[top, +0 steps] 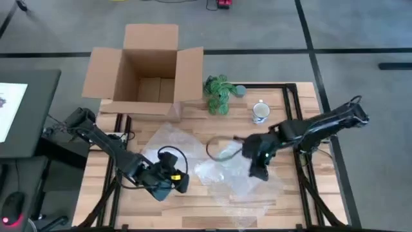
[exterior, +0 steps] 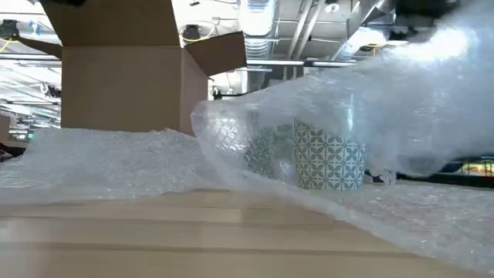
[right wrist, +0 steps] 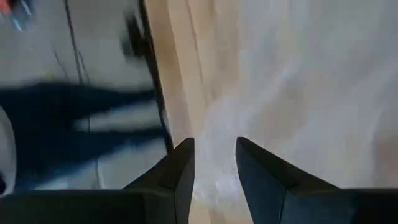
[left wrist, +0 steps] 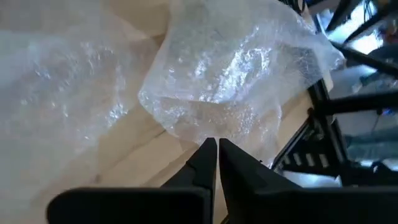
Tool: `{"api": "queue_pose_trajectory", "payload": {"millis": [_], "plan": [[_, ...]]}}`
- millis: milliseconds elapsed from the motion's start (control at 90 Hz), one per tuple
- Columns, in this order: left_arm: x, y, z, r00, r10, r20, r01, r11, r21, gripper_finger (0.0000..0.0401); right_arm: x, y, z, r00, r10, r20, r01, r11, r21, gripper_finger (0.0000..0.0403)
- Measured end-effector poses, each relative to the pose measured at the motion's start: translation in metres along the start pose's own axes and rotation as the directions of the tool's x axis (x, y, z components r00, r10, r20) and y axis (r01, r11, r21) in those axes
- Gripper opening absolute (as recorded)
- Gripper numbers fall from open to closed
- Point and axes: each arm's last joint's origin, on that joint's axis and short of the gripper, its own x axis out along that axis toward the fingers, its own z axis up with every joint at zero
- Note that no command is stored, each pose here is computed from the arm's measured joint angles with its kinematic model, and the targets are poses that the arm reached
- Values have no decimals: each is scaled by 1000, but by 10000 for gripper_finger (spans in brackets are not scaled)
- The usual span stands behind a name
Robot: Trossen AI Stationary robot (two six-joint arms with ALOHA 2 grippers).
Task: Wrap mug
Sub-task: Wrap the green mug with the bubble wrap
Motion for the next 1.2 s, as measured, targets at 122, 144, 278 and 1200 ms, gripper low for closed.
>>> {"api": "queue_pose_trajectory", "payload": {"millis": [122, 144, 278, 1200], "plan": [[1, 2, 2, 1000, 17, 0, -17, 998, 58, 0, 1, 5, 19, 987, 80, 142, -72, 996, -58, 107], [1, 2, 3, 1000, 21, -3, -20, 997, 70, 0, 2, 5, 21, 986, 89, 140, -83, 995, -50, 107], [3, 2, 5, 999, 29, -30, -25, 989, 143, 0, 18, -4, 22, 990, -41, 135, 39, 999, 15, 107], [8, 3, 10, 990, 49, -130, -3, 942, 335, 0, 133, -45, 67, 815, -514, -269, 558, 820, 124, 1]]}}
